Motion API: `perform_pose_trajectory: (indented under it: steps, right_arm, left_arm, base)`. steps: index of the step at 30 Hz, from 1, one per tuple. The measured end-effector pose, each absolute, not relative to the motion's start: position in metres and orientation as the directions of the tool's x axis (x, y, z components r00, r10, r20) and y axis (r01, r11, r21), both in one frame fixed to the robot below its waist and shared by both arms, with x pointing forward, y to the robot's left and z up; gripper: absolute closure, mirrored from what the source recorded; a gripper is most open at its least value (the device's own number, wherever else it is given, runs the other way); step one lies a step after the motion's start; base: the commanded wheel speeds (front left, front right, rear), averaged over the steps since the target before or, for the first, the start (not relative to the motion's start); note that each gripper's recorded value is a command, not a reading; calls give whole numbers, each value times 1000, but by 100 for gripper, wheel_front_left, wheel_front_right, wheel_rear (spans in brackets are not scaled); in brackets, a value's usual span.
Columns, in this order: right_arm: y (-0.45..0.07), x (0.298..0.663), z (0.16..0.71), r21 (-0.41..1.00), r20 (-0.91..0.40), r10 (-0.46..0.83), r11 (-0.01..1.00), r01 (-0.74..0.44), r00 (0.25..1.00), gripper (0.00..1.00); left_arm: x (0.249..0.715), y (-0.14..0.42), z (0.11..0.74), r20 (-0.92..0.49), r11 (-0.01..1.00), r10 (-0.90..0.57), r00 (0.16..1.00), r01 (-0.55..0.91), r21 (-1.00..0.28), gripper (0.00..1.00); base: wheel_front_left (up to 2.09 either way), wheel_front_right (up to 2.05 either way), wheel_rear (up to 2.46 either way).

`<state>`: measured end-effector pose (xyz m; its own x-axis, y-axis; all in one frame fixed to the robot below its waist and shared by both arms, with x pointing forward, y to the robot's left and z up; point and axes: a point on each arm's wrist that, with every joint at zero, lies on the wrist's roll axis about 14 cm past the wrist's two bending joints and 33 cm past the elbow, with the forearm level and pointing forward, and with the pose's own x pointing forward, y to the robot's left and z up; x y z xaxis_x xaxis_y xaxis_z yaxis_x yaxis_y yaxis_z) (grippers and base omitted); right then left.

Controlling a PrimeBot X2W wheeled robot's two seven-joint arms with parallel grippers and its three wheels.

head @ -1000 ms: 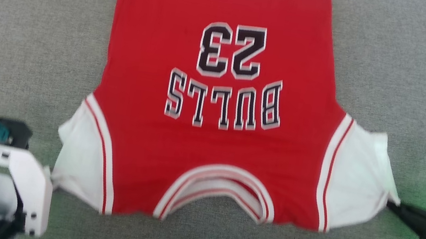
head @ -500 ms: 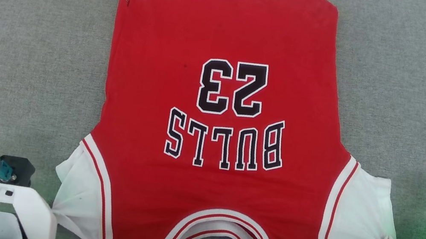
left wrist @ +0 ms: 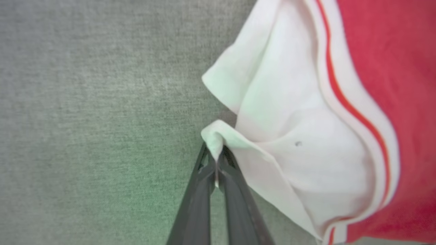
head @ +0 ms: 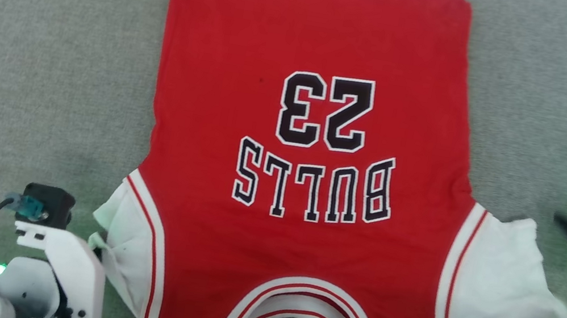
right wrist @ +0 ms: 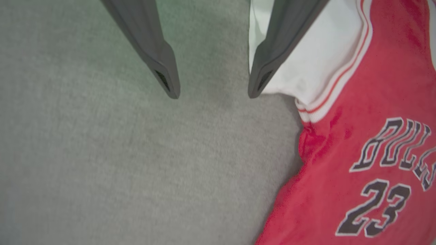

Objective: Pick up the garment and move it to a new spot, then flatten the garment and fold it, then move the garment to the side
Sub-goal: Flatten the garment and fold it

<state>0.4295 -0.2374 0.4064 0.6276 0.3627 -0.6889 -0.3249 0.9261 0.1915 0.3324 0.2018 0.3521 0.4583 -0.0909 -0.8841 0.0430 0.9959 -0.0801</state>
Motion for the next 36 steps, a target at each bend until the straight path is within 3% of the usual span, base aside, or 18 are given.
perform_pose_trajectory:
  steps: [7,17,24,35,36]
  right_arm:
    - [-200,514,451,134,-500,380,922,-363,779,0]
    - [-149,597,446,142,-489,390,918,-370,780,0]
    - [-126,633,412,179,-610,375,923,-341,698,0]
    - [-99,642,355,230,-826,340,931,-282,449,0]
    - [-97,641,352,225,-843,333,932,-285,422,25]
  left_arm:
    - [348,195,351,-859,993,-117,498,62,-99,100]
    - [357,191,346,-848,990,-138,511,71,-119,100]
    - [356,194,340,-847,990,-139,513,49,-133,100]
    - [353,200,333,-844,988,-136,519,13,-151,100]
    - [353,200,332,-844,988,-134,519,9,-151,100]
  base:
    - [0,0,0]
    - [0,0,0]
    - [0,0,0]
    - [0,0,0]
    - [0,0,0]
